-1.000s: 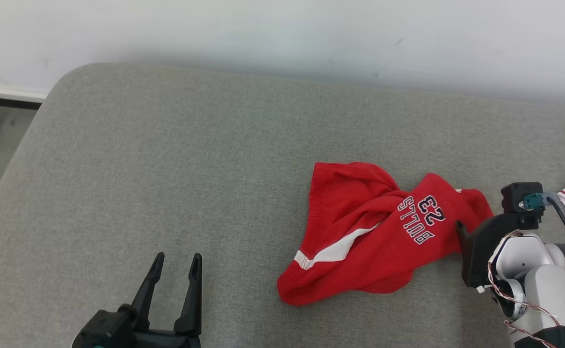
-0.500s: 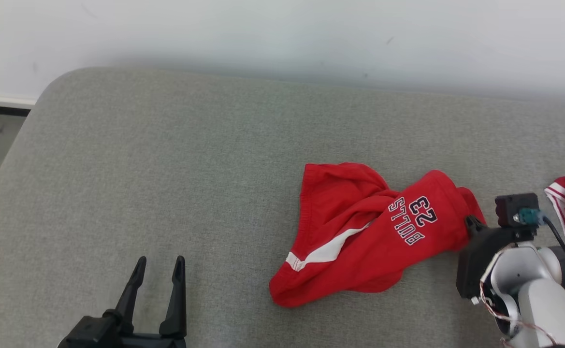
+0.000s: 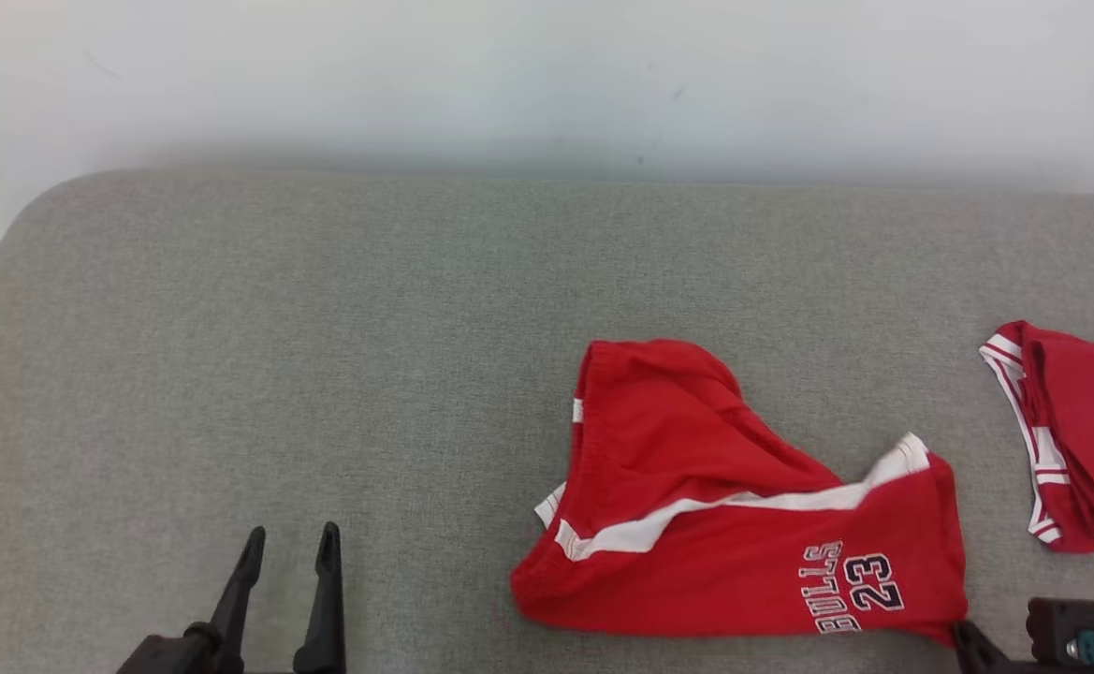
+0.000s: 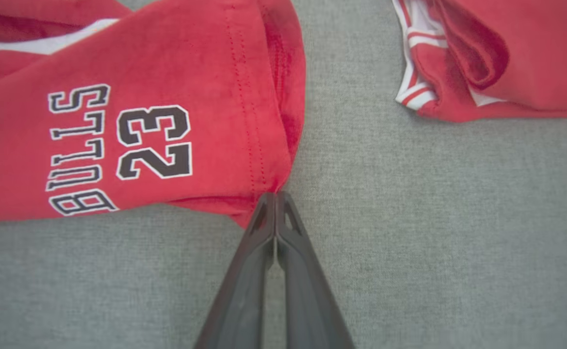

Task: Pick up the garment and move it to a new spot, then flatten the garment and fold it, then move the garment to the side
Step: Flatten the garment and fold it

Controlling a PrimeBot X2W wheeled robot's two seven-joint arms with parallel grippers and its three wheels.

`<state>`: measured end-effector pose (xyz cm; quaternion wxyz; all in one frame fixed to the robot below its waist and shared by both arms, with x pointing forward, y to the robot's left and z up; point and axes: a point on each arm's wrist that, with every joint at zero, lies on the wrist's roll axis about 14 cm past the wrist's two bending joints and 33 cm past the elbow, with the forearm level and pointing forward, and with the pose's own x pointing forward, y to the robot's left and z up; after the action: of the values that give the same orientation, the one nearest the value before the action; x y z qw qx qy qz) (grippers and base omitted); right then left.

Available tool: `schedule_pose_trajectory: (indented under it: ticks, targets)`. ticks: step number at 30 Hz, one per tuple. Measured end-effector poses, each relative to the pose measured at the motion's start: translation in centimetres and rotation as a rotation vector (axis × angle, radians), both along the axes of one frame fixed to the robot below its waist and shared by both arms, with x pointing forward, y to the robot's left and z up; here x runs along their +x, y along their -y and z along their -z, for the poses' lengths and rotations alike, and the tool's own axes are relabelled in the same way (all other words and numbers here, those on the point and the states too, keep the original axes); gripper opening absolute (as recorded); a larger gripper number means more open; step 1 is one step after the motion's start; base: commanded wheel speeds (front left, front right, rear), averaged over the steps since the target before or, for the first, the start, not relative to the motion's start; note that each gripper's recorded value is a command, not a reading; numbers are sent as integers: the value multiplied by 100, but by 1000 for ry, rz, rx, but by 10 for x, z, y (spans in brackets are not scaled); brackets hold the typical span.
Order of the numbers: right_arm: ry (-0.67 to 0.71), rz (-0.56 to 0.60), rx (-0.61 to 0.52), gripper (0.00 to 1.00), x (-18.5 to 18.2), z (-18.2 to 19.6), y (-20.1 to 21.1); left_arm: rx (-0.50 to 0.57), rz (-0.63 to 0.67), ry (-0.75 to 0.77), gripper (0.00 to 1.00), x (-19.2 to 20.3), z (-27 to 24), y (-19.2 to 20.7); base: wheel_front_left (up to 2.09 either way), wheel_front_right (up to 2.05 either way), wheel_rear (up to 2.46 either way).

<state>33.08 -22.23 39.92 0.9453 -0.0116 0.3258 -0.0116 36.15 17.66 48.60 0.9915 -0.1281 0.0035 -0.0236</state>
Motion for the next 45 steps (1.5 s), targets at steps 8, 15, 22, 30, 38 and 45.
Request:
schedule_pose_trajectory:
  ticks: [8, 15, 22, 30, 38, 45]
  targets:
    - [18, 18, 56, 0, -9, 4, -7, -33, 120, -45, 100, 3, 6, 32, 0, 0, 0]
    - [54, 58, 47, 100, -10, -1, 7, -30, 353, -168, 100, -3, 21, 90, 0, 0, 0]
    - [146, 97, 13, 100, -1, -19, 28, 19, 541, -319, 100, 4, 30, 132, 0, 0, 0]
    - [149, 104, 20, 100, 3, -14, 33, 141, 626, -502, 100, 21, 36, 146, 0, 0, 0]
    - [157, 129, 13, 100, 3, -8, 44, 175, 645, -586, 45, 23, 45, 152, 0, 0, 0]
    - [159, 140, 10, 100, 3, -3, 50, 187, 661, -606, 4, 23, 50, 154, 0, 0, 0]
